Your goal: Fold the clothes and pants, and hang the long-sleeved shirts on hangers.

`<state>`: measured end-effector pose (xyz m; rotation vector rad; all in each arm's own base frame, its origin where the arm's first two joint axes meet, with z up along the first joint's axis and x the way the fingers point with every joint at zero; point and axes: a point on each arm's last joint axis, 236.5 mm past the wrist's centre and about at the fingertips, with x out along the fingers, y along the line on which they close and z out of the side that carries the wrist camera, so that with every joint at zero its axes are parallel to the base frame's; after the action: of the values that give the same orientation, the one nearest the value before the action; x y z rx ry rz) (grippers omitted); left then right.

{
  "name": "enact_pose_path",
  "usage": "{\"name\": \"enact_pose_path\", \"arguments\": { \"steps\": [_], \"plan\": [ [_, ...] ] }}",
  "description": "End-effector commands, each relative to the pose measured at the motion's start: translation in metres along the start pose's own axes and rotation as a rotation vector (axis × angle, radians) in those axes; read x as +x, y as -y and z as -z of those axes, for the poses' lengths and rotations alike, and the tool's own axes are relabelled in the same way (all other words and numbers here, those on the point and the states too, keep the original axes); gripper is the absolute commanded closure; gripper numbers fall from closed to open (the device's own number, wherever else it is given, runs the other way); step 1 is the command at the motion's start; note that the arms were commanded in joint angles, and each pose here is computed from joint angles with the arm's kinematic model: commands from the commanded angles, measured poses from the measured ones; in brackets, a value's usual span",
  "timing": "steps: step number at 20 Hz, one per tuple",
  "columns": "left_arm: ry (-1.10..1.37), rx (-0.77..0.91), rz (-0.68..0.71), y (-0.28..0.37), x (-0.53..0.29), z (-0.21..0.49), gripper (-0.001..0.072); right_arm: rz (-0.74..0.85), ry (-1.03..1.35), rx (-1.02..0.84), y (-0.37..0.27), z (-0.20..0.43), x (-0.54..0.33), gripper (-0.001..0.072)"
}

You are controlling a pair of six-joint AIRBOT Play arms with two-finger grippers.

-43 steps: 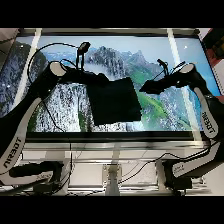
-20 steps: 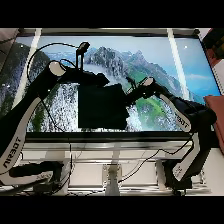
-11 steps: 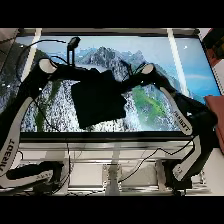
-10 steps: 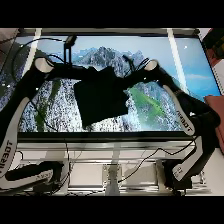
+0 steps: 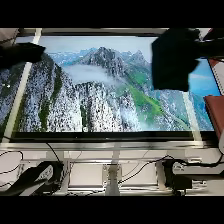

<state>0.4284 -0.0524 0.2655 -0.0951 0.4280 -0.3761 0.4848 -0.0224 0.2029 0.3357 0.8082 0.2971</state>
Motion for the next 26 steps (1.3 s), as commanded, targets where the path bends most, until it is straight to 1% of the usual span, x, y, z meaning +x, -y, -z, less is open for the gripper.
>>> {"name": "enact_pose_path", "arguments": {
  "steps": [1, 4, 6, 9, 11, 13, 14, 15, 16, 17, 22, 24, 26],
  "plan": [
    [0.014, 0.107, -0.212, -0.047, -0.05, -0.008, 0.0667, 0.321, 0.143, 0.199, 0.115, -0.003, -0.11, 0.0685],
    [-0.058, 0.139, -0.271, -0.063, -0.06, 0.007, 0.0667, 0.5, 0.14, 0.474, 0.193, 0.043, -0.175, 0.0686],
    [-0.106, 0.131, -0.254, -0.063, -0.056, 0.019, 0.0667, 0.613, 0.143, 0.645, 0.23, 0.078, -0.216, 0.0686],
    [-0.167, 0.111, -0.219, -0.06, -0.05, 0.035, 0.0667, 0.827, 0.178, 0.956, 0.28, 0.139, -0.272, 0.0686],
    [-0.202, 0.099, -0.201, -0.059, -0.047, 0.044, 0.0667, 0.868, 0.116, 1.048, 0.295, 0.18, -0.275, 0.0685],
    [-0.228, 0.087, -0.184, -0.058, -0.043, 0.051, 0.0667, 0.839, -0.016, 1.147, 0.293, 0.226, -0.256, 0.0684],
    [-0.236, 0.084, -0.181, -0.059, -0.041, 0.054, 0.0667, 0.824, -0.074, 1.183, 0.291, 0.244, -0.246, 0.0636],
    [-0.239, 0.083, -0.181, -0.059, -0.04, 0.055, 0.0667, 0.816, -0.116, 1.206, 0.29, 0.259, -0.237, 0.0387],
    [-0.241, 0.082, -0.181, -0.06, -0.04, 0.055, 0.0667, 0.803, -0.145, 1.222, 0.289, 0.269, -0.229, 0.004],
    [-0.241, 0.082, -0.181, -0.06, -0.04, 0.055, 0.0667, 0.796, -0.163, 1.224, 0.288, 0.273, -0.225, 0.0024],
    [-0.241, 0.082, -0.181, -0.06, -0.04, 0.055, 0.0667, 0.805, -0.174, 1.222, 0.284, 0.273, -0.231, 0.0023],
    [-0.241, 0.082, -0.181, -0.06, -0.04, 0.055, 0.0666, 0.841, -0.164, 1.193, 0.285, 0.266, -0.245, 0.0023],
    [-0.241, 0.082, -0.181, -0.06, -0.04, 0.055, 0.0666, 0.924, -0.158, 1.115, 0.29, 0.256, -0.272, 0.0023]
  ]
}}
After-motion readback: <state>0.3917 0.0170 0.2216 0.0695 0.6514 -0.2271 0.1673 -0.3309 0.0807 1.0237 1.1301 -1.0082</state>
